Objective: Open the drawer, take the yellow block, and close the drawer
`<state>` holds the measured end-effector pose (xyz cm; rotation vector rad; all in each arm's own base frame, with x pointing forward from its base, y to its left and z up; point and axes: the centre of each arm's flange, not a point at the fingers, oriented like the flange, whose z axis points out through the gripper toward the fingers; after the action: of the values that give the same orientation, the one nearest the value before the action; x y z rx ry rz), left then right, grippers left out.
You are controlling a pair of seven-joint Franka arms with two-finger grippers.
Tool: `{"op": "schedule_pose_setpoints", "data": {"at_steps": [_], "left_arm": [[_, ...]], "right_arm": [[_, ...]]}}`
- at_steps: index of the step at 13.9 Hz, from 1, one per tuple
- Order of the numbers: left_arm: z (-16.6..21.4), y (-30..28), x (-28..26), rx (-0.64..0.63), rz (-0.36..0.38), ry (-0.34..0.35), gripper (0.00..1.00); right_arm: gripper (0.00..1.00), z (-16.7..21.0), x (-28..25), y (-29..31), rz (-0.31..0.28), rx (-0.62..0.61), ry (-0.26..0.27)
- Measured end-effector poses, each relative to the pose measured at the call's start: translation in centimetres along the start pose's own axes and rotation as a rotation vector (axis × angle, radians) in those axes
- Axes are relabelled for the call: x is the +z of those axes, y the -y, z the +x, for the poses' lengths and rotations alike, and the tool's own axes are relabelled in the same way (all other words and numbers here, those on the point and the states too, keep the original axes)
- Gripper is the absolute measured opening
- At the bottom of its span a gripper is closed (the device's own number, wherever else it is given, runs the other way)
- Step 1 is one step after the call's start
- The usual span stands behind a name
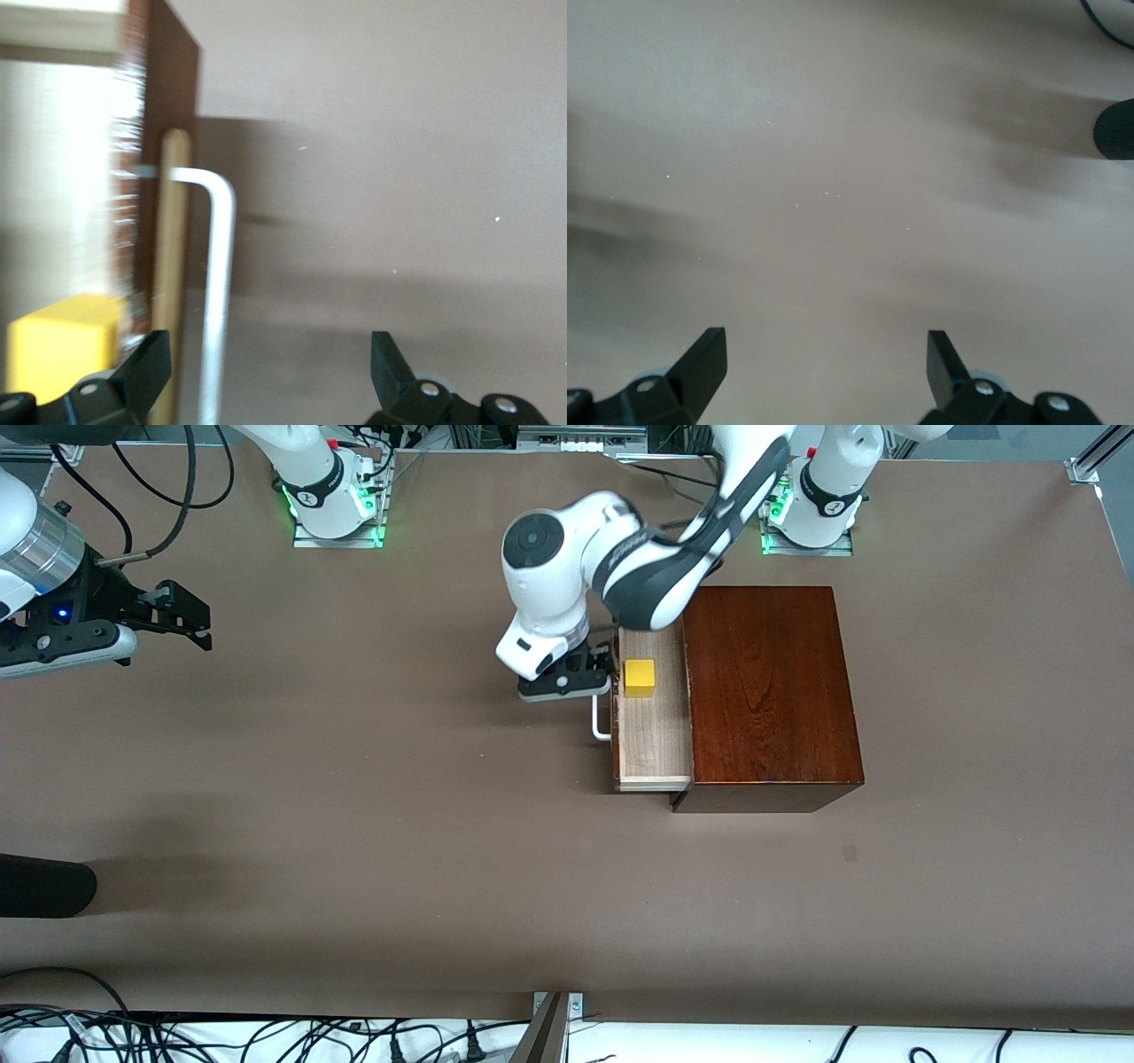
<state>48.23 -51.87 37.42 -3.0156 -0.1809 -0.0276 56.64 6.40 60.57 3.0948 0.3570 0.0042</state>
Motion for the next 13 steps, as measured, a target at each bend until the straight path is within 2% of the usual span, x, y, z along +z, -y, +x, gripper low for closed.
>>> {"op": "schedule_pose_setpoints", "data": {"at_steps": [3, 6, 8, 10, 13], "left_arm": [[1.3, 4.8, -5.8, -0.024, 0.063, 0.017, 1.0], [5.4, 13.3, -10.6, 0.065, 0.107, 0.056, 1.0], [9.2, 20.6, -12.8, 0.166, 0.089, 0.102, 1.0], [13.0, 28.5, -13.9, 0.253, 0.041, 0.135, 1.0], [16.7, 38.9, -13.6, 0.296, -0.017, 0.182, 1.0]], "right_arm": [[1.0, 0.4, 1.5, -1.9, 0.006, 0.035, 0.025], [1.0, 0.7, 1.9, -1.3, 0.013, 0.023, 0.032], [1.0, 1.2, 2.1, 1.5, 0.013, -0.025, 0.036], [1.0, 1.6, 2.1, 4.3, 0.012, -0.074, 0.034], [1.0, 1.8, 2.2, 7.6, 0.017, -0.182, 0.034]]}}
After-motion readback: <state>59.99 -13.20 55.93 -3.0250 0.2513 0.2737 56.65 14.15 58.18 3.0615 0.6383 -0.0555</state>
